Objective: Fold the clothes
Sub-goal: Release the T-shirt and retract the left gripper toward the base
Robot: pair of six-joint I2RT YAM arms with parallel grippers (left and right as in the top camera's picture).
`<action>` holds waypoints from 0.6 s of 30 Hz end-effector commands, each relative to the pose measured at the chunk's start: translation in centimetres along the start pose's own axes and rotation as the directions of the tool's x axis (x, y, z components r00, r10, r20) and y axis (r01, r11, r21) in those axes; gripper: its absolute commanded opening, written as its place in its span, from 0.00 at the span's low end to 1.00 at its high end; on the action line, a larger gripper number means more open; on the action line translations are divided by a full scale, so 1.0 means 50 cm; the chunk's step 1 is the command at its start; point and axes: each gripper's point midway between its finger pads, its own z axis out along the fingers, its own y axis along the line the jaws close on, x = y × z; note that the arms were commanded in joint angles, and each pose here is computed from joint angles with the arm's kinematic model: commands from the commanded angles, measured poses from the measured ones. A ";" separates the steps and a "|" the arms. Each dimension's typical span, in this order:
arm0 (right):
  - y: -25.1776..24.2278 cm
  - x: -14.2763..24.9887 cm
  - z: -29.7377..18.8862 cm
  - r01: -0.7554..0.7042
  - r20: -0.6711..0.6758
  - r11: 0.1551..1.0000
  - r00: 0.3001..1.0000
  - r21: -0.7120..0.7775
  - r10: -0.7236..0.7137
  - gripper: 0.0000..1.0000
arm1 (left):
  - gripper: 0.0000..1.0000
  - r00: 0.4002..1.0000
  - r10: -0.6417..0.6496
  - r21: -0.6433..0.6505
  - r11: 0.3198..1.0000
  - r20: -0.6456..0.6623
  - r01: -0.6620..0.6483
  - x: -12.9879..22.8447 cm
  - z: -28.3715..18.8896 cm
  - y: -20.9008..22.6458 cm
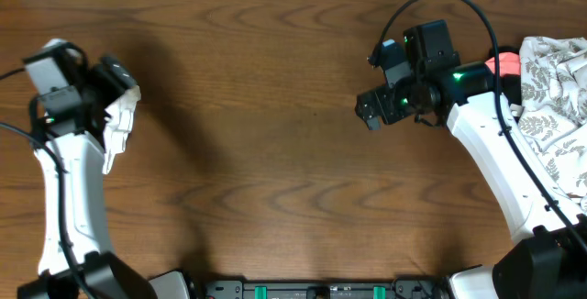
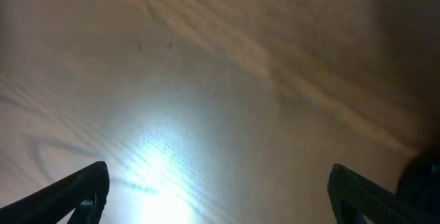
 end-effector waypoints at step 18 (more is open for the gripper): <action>-0.157 0.006 -0.102 -0.328 0.141 0.942 0.938 0.072 0.316 0.99 | 0.98 0.856 0.472 0.281 0.868 -0.211 -0.410 0.219 -0.103 -0.209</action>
